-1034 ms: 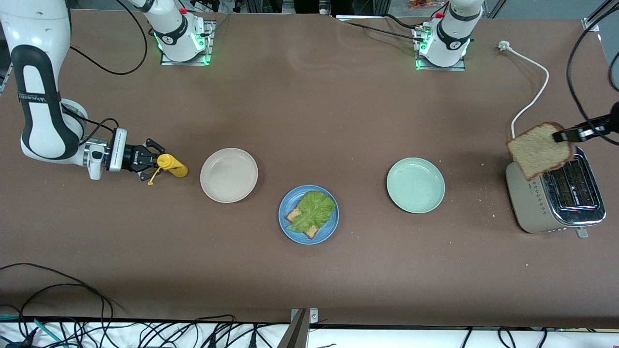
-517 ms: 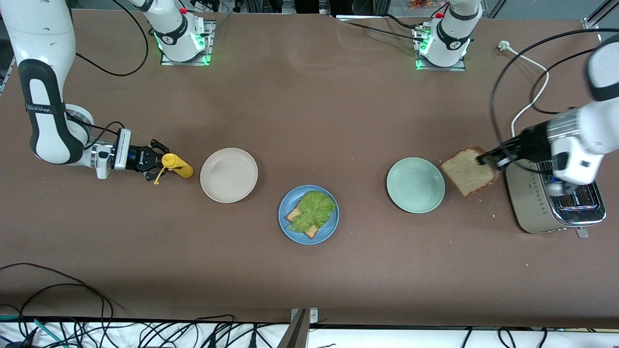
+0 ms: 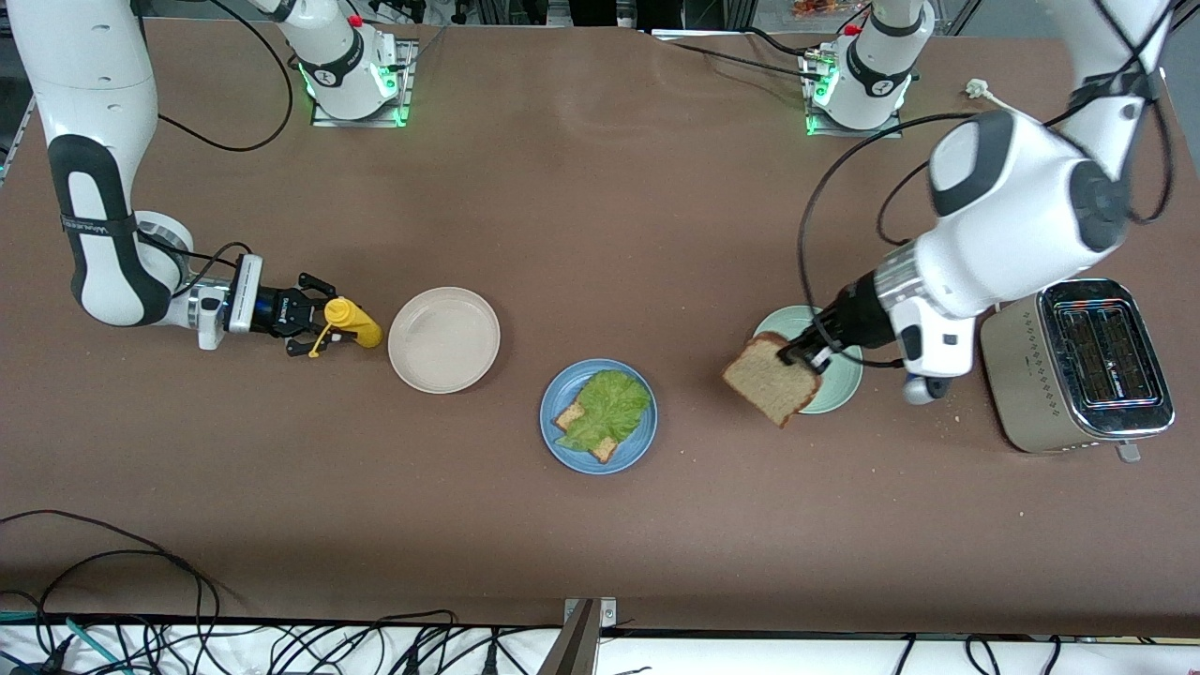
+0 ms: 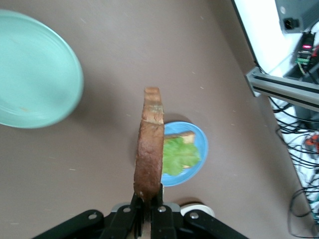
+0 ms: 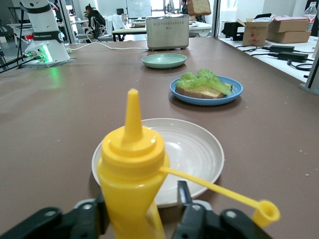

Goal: Make sandwich in blue plate with both arms

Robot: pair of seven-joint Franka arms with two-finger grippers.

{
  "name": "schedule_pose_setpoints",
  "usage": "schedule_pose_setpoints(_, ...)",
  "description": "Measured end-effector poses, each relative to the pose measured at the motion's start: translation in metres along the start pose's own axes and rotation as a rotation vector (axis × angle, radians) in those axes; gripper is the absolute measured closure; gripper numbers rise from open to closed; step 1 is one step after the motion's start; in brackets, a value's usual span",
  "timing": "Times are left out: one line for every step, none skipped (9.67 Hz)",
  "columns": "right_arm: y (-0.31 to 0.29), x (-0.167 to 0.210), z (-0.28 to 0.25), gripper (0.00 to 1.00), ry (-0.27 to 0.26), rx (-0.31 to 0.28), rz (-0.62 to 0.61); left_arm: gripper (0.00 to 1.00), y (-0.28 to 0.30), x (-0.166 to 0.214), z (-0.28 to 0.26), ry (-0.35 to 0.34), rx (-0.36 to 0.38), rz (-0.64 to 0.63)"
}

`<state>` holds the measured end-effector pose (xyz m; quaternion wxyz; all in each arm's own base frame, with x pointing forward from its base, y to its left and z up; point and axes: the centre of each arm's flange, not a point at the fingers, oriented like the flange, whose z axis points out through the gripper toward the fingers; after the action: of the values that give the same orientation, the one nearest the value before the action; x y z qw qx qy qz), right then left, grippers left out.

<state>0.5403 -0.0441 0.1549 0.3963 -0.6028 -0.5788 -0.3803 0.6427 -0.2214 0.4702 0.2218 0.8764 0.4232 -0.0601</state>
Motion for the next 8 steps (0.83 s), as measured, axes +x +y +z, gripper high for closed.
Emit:
schedule_pose_setpoints(0.004, 0.003, -0.007, 0.33, -0.002, -0.012, -0.008, 0.92, 0.012, -0.017, 0.024, 0.000, -0.047, -0.024)
schedule_pose_setpoints(0.007, 0.007, -0.020, 0.18, -0.012, -0.032, -0.009, 0.92, 0.021, -0.034, 0.043, 0.012, -0.103, -0.048)
schedule_pose_setpoints(0.005, 0.007, -0.037, 0.04, -0.034, -0.040, 0.016, 0.92, 0.026, -0.052, 0.062, 0.023, -0.160, -0.065)
schedule_pose_setpoints(0.002, 0.005, -0.056, 0.00, -0.060, -0.049, 0.071, 0.92, 0.029, -0.066, 0.079, 0.027, -0.201, -0.075)
schedule_pose_setpoints(-0.001, 0.005, -0.075, 0.00, -0.104, -0.053, 0.152, 0.92, 0.029, -0.077, 0.097, 0.021, -0.220, -0.073)
schedule_pose_setpoints(-0.002, 0.012, -0.089, 0.00, -0.147, -0.054, 0.251, 0.92, 0.029, -0.090, 0.119, 0.018, -0.224, -0.047)
schedule_pose_setpoints(-0.002, 0.025, -0.101, 0.00, -0.185, -0.057, 0.372, 0.92, 0.029, -0.103, 0.145, 0.013, -0.239, -0.026)
schedule_pose_setpoints(-0.003, 0.041, -0.111, 0.00, -0.220, -0.062, 0.510, 0.92, 0.028, -0.110, 0.167, 0.012, -0.263, -0.015)
